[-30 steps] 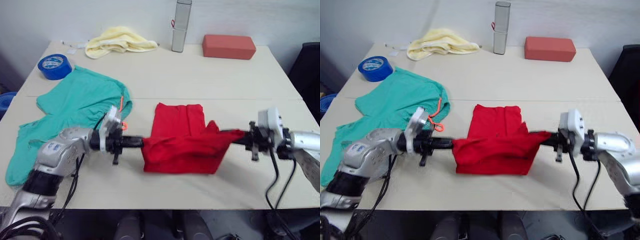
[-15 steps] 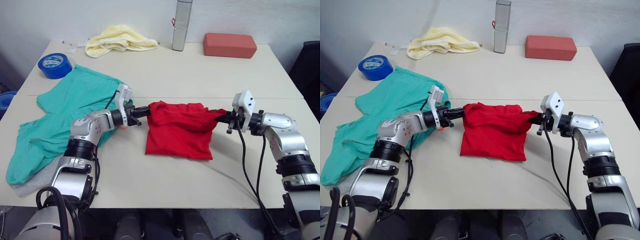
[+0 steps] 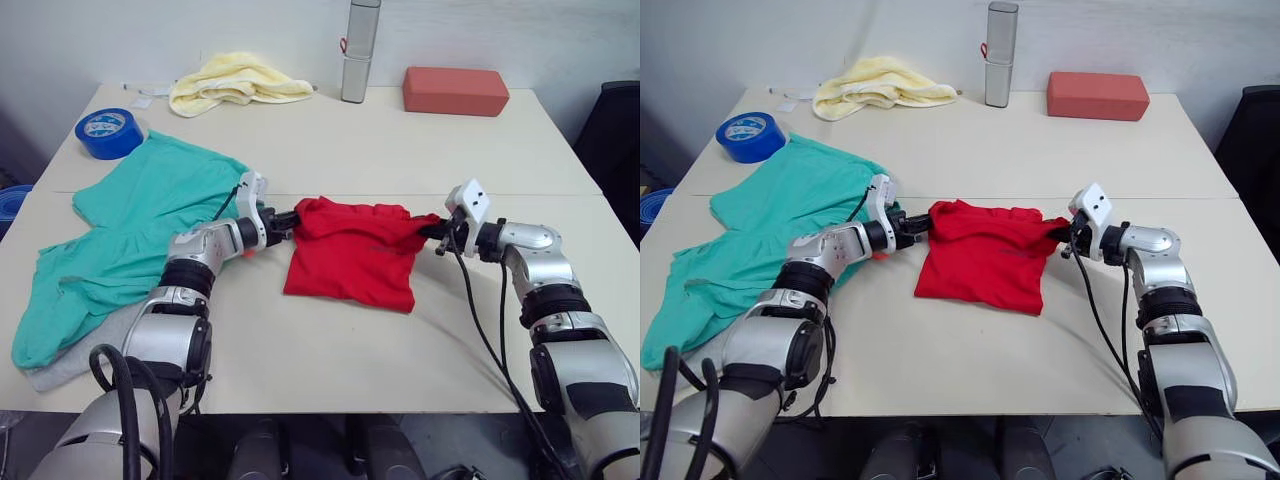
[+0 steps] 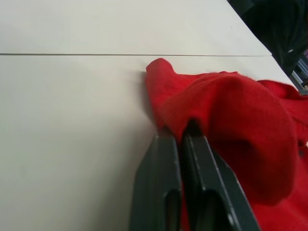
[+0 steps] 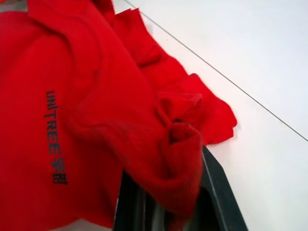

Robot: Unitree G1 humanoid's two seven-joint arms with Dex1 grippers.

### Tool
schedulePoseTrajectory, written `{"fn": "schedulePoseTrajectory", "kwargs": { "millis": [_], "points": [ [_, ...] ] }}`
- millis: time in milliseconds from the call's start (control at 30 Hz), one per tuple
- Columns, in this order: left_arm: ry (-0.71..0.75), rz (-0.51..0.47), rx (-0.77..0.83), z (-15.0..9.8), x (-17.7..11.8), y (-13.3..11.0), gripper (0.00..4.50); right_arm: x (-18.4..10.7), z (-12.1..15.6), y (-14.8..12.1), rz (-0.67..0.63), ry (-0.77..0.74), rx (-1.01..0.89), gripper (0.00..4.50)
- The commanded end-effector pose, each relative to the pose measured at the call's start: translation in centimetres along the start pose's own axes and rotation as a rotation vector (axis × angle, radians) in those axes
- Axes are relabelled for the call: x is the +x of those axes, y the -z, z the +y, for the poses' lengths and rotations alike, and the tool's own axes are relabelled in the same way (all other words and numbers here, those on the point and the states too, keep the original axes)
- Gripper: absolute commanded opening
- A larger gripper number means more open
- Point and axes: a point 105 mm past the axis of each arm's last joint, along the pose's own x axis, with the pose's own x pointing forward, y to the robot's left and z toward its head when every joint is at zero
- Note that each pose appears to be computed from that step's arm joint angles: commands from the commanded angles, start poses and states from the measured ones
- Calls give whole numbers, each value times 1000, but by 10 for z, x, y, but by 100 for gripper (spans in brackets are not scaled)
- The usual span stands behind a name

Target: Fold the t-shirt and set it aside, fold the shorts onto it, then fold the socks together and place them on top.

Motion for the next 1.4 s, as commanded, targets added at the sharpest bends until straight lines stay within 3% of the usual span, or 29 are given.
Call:
{"fn": "schedulePoseTrajectory", "kwargs": {
  "millis": [33,133,200,267,333,467,533,600,700,800,1033,1133,1400],
  "points": [
    [-38,-95,177,1,-5,-28,130,-10,-17,-15,-33,81,-35,139],
    [30,-70,436,-10,-13,-31,224,-26,-25,-19,-39,110,-46,243],
    [42,-97,576,-14,-24,-38,228,-38,-29,-22,-40,112,-39,315],
    [42,-118,592,-15,-31,-42,228,-47,-30,-23,-40,108,-15,387],
    [33,-119,656,-15,-42,-44,265,-59,-30,-24,-34,105,-26,450],
    [100,-85,839,-28,-68,-36,378,-78,-14,-27,0,36,-128,450],
    [223,-63,895,-41,-86,-25,445,-76,20,-39,-32,-90,-251,450],
    [355,-51,923,-53,-105,-13,448,-67,67,-44,-42,-260,-314,450],
    [466,52,933,-56,-127,12,448,-48,115,-42,-56,-343,-334,450],
    [528,96,935,-60,-139,27,448,-33,136,-36,-48,-337,-376,450],
    [555,117,942,-63,-147,40,448,-12,153,-10,35,-345,-421,450],
    [555,121,934,-63,-149,44,450,4,155,-1,71,-300,-443,389],
    [550,109,914,-68,-147,47,450,27,144,8,119,-178,-500,98]
  ]
}}
